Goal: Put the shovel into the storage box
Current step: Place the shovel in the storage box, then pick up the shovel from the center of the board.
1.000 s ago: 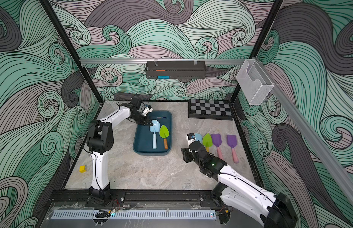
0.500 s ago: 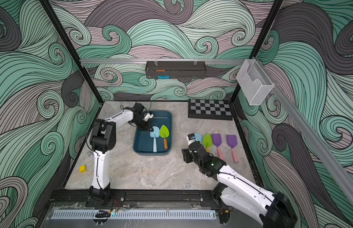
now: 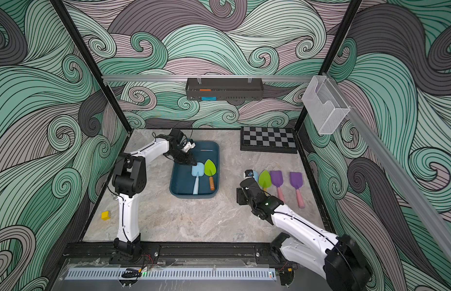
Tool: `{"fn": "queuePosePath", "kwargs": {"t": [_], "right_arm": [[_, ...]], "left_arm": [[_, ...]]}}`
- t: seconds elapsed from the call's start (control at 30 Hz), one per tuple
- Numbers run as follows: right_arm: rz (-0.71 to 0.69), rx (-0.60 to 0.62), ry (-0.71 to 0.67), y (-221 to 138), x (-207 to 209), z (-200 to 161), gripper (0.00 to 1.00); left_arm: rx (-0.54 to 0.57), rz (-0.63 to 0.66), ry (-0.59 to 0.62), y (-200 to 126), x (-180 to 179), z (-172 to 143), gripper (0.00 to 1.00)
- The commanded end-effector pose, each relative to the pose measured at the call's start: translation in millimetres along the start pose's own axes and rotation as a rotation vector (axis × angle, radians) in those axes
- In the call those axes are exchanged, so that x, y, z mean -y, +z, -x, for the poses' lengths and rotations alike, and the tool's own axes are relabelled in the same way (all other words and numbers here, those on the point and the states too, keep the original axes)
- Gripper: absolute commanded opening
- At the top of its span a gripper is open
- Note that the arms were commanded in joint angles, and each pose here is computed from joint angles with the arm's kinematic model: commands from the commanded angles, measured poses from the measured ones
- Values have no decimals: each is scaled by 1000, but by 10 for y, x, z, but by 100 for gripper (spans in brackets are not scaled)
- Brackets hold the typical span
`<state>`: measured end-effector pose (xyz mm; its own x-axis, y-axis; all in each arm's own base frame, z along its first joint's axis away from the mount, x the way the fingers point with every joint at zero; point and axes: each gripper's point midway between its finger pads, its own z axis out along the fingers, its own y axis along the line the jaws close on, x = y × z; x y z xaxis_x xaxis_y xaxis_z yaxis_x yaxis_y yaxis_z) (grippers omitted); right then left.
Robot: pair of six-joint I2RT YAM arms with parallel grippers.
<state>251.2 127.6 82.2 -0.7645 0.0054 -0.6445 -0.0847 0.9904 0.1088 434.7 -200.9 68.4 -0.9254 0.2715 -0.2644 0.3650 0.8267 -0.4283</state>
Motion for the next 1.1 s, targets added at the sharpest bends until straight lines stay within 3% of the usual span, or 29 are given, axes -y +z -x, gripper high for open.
{"fn": "queuePosePath", "kwargs": {"t": [0.0, 0.2, 0.5, 0.67, 0.73, 0.83, 1.07], "right_arm": [[-59, -17, 79, 83, 114, -26, 71], [-100, -54, 154, 280, 229, -77, 71], [-151, -134, 234, 556, 380, -242, 67], [-136, -155, 234, 609, 357, -307, 45], [-124, -150, 226, 616, 343, -303, 31], [-112, -150, 210, 632, 315, -285, 17], [-42, -129, 145, 542, 143, -88, 0]], "left_arm": [[101, 33, 73, -501, 267, 186, 46], [189, 35, 117, -820, 530, 149, 48], [268, -29, 149, -920, 823, -19, 49], [304, -68, 142, -954, 919, -28, 49], [333, -100, 128, -974, 974, -2, 49], [372, -175, 120, -984, 1120, 22, 49], [412, -336, 99, -925, 1420, 16, 50]]}}
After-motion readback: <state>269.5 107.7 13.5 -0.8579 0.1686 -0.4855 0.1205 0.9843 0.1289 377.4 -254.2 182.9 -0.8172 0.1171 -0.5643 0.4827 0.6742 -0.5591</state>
